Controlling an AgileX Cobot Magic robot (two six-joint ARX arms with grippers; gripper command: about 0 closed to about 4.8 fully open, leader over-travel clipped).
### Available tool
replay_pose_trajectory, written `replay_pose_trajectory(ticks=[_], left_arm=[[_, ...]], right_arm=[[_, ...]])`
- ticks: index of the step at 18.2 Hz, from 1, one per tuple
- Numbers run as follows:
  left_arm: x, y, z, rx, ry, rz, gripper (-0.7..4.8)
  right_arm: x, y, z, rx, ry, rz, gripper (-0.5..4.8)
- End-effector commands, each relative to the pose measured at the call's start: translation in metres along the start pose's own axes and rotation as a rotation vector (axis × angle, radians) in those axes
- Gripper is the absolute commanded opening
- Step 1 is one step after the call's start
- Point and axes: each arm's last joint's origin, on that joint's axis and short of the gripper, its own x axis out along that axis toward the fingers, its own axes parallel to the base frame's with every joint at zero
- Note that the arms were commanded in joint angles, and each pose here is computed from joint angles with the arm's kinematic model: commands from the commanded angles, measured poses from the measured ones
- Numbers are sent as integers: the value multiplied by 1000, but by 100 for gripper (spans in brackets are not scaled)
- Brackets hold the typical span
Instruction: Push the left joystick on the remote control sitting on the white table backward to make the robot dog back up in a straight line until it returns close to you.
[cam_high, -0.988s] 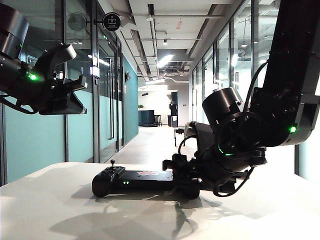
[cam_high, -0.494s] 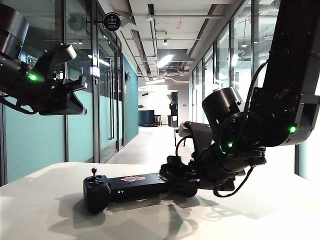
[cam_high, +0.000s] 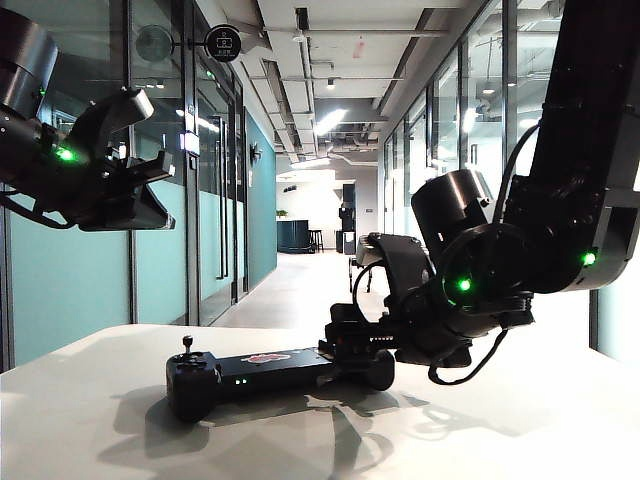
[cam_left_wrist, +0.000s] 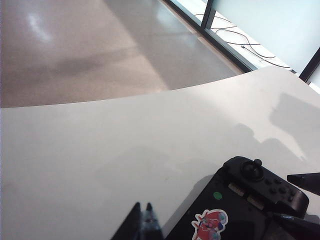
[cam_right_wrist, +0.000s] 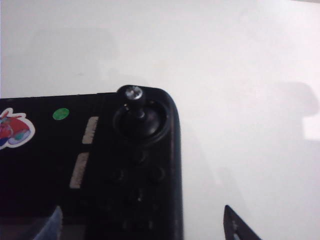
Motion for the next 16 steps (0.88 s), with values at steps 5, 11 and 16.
replay_pose_trajectory(ticks=[5, 11, 16], left_arm=[[0, -1, 2, -16, -11, -12, -6], [0, -1, 2, -17, -8, -12, -6], [0, -1, 2, -17, -8, -12, -6]], right_arm=[[0, 2, 3, -3, -16, 33, 323], [0, 2, 0, -5, 14, 29, 323], [0, 2, 0, -51, 17, 29, 294]])
